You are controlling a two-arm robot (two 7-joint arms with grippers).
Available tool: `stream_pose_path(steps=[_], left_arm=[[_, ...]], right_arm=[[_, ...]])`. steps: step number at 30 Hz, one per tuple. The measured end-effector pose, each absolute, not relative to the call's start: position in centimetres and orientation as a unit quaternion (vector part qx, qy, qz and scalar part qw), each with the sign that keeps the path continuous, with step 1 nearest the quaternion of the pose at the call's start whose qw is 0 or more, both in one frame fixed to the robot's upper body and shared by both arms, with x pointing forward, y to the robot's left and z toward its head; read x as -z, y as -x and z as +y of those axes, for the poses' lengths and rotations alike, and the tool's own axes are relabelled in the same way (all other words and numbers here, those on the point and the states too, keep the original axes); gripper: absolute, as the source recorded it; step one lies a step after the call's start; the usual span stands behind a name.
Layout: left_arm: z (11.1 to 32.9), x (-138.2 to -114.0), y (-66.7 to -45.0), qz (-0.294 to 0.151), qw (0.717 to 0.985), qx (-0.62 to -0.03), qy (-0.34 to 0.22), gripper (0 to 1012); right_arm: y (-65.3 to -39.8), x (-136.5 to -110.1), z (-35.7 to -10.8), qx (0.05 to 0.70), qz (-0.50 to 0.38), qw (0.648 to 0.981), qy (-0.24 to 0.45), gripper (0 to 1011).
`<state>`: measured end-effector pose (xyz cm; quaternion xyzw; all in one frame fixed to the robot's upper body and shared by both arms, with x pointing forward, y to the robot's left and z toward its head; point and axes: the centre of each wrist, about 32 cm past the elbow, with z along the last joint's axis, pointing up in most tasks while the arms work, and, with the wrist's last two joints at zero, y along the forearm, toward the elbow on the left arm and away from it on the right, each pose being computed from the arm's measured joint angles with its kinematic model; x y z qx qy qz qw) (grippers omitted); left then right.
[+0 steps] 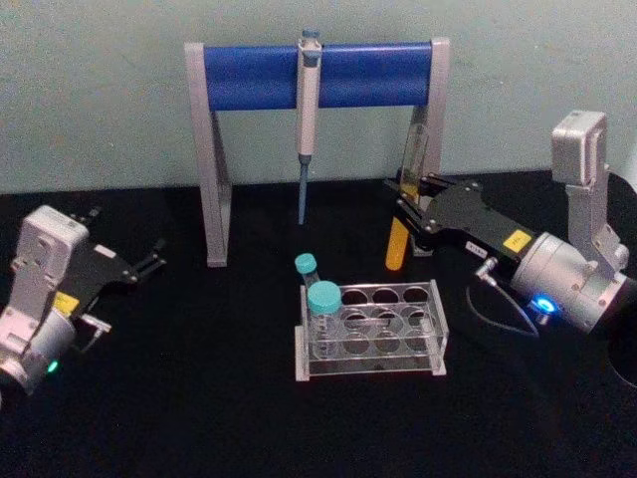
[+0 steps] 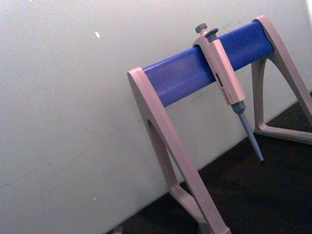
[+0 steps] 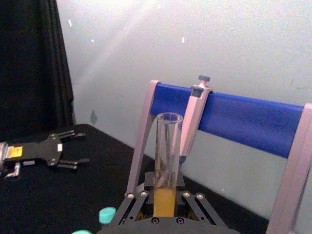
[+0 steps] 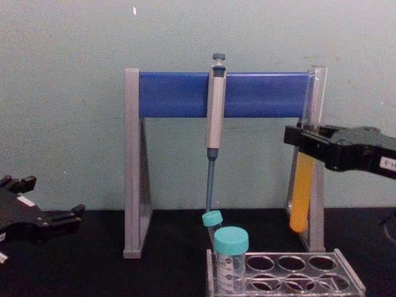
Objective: Pick up the test tube from the test tube rack, shake it, then place it back into the test tube rack.
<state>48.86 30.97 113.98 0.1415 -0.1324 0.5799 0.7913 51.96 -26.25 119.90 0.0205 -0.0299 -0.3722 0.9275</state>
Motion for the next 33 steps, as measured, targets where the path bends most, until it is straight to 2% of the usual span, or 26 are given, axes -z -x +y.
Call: stream_pose_path(steps=[10, 33], left_arm=[[31.0, -114.0, -48.9, -0.132, 0.791, -0.58, -0.141, 1001], [31.0, -114.0, -48.9, -0.132, 0.791, -0.58, -0.141, 1001]], right_arm=[[-49.7, -119.4, -26.4, 0.379, -0.025, 0.925, -0.008, 238], [-49.3, -118.3, -27.1, 0.404, -0.019, 0.915, 0.007, 238]])
